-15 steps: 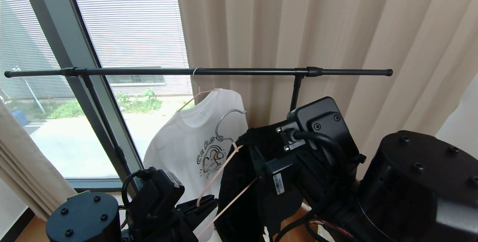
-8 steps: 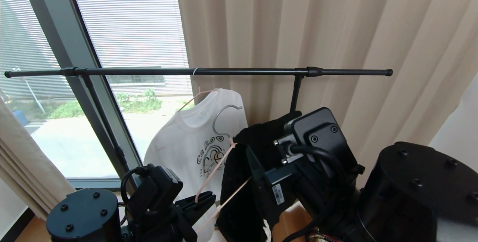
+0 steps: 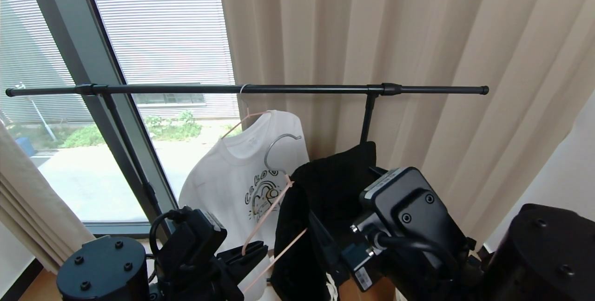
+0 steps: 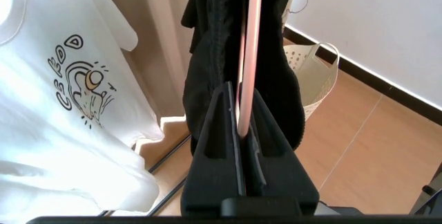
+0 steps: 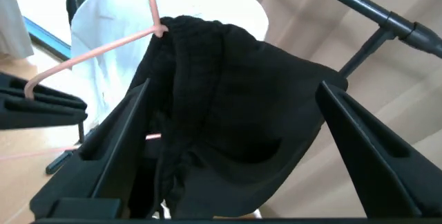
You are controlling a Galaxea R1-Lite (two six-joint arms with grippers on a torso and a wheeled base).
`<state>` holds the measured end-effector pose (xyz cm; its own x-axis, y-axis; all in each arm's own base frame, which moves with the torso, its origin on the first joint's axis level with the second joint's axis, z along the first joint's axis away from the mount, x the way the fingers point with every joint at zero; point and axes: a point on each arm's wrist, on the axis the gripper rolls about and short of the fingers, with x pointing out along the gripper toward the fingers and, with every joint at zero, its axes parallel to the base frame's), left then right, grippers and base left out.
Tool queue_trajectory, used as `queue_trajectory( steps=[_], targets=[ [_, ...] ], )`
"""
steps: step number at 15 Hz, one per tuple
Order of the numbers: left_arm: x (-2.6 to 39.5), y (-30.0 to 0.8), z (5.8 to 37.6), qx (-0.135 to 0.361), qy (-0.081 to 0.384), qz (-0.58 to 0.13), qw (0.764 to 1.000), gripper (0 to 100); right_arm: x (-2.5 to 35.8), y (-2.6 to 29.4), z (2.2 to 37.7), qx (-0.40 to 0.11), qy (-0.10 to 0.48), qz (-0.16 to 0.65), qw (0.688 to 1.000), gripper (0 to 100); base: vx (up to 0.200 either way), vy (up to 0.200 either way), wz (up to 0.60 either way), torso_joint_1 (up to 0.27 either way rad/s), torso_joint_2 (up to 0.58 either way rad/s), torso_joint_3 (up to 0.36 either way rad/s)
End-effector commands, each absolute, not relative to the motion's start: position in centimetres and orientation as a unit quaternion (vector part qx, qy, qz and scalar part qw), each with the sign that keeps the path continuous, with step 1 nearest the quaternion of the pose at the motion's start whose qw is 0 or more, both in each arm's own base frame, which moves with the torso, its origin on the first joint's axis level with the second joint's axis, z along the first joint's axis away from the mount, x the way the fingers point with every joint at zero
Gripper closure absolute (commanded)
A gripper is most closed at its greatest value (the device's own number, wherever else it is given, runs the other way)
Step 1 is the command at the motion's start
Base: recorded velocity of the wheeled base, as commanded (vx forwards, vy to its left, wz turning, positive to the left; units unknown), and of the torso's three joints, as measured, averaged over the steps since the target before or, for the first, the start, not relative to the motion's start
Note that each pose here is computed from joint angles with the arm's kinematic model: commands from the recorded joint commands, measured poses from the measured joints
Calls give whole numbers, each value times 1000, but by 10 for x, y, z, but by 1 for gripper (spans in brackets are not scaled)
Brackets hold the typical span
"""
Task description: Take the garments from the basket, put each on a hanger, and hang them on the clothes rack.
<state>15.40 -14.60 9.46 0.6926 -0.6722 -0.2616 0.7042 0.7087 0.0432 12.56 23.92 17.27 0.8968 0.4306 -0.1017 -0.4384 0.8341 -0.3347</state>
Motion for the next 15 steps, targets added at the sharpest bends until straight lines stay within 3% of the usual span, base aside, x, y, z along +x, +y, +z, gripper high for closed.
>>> queue_trajectory(
  steps=[1,4,7,10,15],
  targets=[
    [153,-144,93,73,117,-375,917,100,117,213,182,-200,-5,252,947,0,0,0,0,0,0,0],
    [147,-136,98,69,105,-379,917,100,115,183,182,-249,18,308,918,0,0,0,0,0,0,0],
    [149,-132,96,84,103,-391,911,100,117,155,193,-261,66,392,880,0,0,0,0,0,0,0],
    [144,-128,94,102,102,-411,900,100,133,121,231,-264,111,500,817,0,0,0,0,0,0,0],
    [131,-124,91,131,95,-443,882,100,165,114,240,-306,165,590,729,0,0,0,0,0,0,0]
  ],
)
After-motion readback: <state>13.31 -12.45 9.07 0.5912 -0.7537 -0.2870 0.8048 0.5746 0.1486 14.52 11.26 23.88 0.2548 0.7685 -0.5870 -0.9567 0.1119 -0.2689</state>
